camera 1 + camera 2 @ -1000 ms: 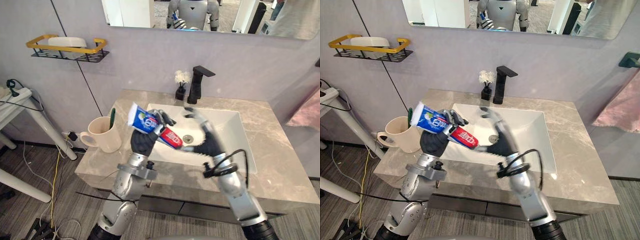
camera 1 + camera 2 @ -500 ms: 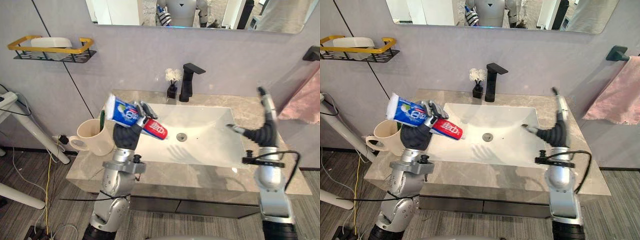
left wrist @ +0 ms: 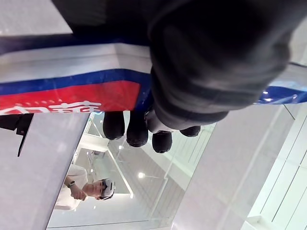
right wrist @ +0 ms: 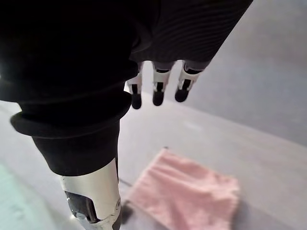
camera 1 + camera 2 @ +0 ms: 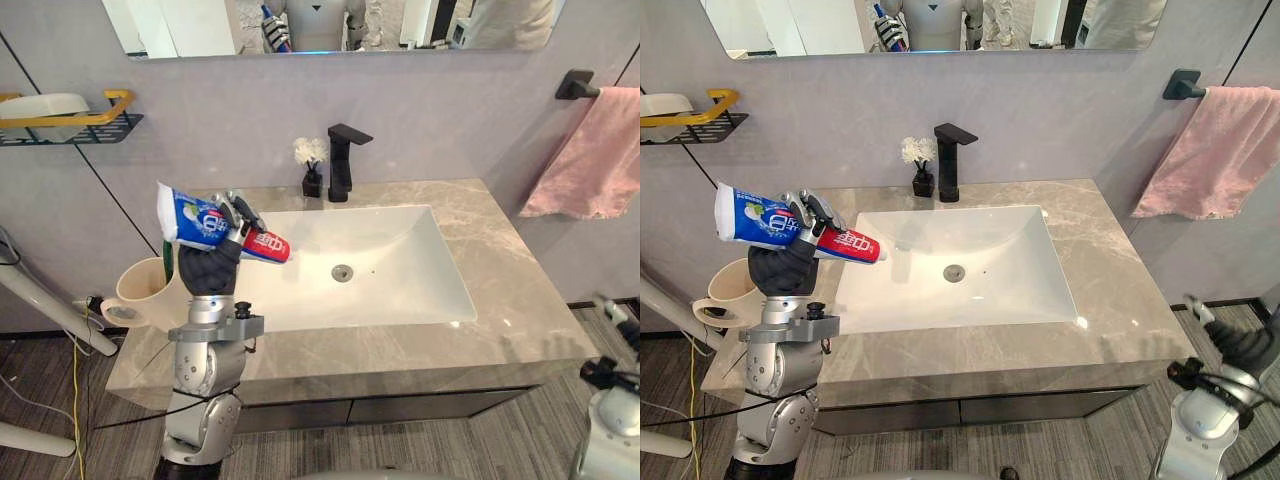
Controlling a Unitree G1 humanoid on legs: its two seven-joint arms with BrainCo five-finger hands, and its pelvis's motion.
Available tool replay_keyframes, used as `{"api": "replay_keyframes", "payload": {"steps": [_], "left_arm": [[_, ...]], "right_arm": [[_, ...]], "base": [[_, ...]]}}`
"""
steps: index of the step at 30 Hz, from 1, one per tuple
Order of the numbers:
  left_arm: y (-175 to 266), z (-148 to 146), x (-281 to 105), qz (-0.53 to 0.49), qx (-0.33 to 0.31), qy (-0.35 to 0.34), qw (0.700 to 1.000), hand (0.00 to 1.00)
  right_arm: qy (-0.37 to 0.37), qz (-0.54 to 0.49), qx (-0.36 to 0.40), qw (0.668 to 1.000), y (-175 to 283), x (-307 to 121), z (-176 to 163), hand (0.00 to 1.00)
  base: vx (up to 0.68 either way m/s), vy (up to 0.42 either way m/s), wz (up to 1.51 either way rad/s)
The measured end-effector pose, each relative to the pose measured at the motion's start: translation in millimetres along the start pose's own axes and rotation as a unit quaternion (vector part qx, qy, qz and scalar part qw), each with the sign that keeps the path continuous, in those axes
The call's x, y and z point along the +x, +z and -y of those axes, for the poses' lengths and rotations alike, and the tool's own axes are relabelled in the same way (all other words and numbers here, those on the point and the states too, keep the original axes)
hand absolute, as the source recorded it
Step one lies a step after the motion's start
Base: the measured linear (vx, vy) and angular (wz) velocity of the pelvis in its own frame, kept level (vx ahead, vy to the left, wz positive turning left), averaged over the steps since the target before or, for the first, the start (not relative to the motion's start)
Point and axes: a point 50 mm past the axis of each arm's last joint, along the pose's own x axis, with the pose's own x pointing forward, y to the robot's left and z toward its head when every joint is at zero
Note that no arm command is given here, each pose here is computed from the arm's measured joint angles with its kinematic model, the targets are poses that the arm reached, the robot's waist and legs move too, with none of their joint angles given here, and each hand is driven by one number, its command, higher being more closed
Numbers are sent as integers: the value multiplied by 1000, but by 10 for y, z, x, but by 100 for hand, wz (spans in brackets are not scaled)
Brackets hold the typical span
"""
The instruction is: Organize washtable
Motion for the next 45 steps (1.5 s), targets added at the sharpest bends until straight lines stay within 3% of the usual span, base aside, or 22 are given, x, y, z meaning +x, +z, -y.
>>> {"api": "replay_keyframes", "payload": {"steps": [8,12,18,24,30,33,45], "left_arm": [[-33,56,-12,7,-34,38,999,100],[-45,120,8,9,-49,40,998,100],[17,182,114,42,-39,39,998,100],[145,94,219,88,29,55,994,100],[276,-156,307,119,156,74,978,100],[274,-307,316,111,184,95,972,100],[360,-800,232,106,238,208,943,100]], "right_arm": [[-27,-236,56,970,-814,-606,41,0],[-30,-291,74,953,-1013,-776,49,0],[28,-346,95,933,-1223,-995,-57,0],[114,-404,96,902,-1393,-1269,-308,0],[167,-450,85,873,-1532,-1510,-377,0],[201,-472,76,855,-1574,-1660,-444,0],[241,-491,66,835,-1604,-1822,-510,0]], "base": [[-22,-9,-2],[-24,-15,-4],[0,0,0],[-9,-8,4],[-10,-9,5],[-6,-19,21],[-4,-3,1]]}}
